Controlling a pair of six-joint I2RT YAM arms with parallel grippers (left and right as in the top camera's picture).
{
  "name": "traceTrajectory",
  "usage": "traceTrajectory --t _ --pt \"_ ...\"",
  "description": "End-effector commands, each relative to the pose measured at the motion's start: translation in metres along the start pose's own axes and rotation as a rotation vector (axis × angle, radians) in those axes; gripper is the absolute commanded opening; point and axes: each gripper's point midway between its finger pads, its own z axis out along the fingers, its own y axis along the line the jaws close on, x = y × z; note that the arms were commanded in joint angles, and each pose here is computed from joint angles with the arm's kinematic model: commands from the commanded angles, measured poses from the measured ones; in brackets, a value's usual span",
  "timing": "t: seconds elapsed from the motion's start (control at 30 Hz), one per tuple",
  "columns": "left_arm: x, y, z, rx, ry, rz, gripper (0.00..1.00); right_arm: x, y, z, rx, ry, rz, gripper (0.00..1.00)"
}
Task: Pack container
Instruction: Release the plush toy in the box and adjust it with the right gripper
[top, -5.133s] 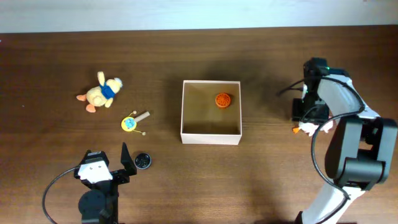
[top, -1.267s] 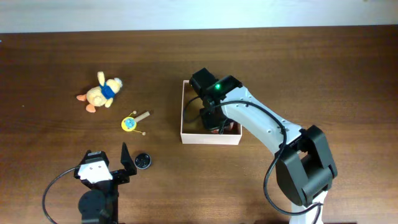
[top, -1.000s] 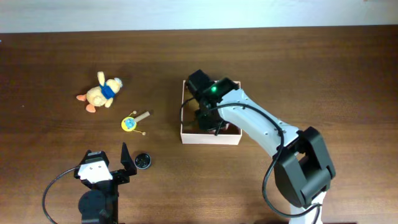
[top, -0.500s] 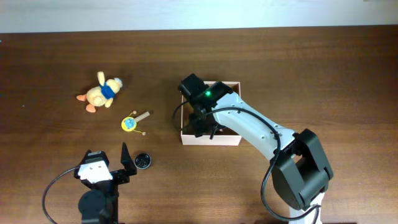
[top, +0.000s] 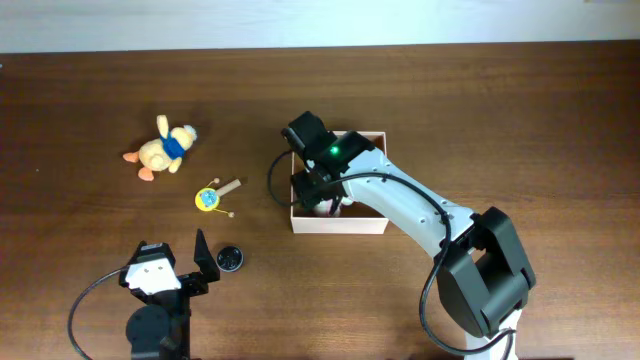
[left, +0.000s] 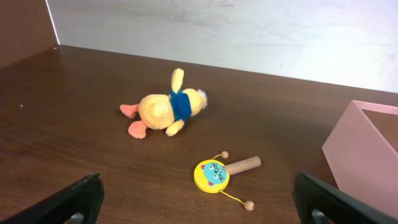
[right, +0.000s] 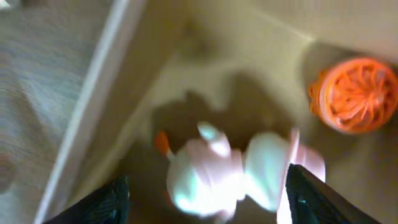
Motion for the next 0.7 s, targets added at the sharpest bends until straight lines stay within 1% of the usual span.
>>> traceTrajectory --t 0.0,0.1,0.2,0.23,0.3,0.5,0.67 --pt "0.001 -0.001 0.0 0.01 -0.003 0.015 0.99 -0.007 -0.005 0.003 0.023 -0.031 -0.041 0.7" --pt "0.001 -0.001 0.0 0.01 -0.003 0.015 0.99 -0.02 -0.017 0.003 0.062 -0.083 -0.022 0.7" --pt "0.001 -0.001 0.0 0.01 -0.003 0.015 0.99 -0.031 -0.031 0.01 0.074 -0.111 0.009 0.63" --pt "0.001 -0.001 0.0 0.01 -0.003 0.015 0.99 -0.031 -0.036 0.014 0.079 -0.108 0.018 0.61" --pt "0.001 -0.001 0.0 0.01 -0.003 0.015 0.99 -0.031 -0.047 0.019 0.089 -0.098 0.039 0.59" --pt "0.001 -0.001 0.0 0.01 -0.003 0.015 0.99 -0.032 -0.077 0.023 0.104 -0.084 0.1 0.58" --pt "0.001 -0.001 0.0 0.01 -0.003 0.015 0.99 -0.027 -0.082 0.023 0.07 -0.057 0.121 0.54"
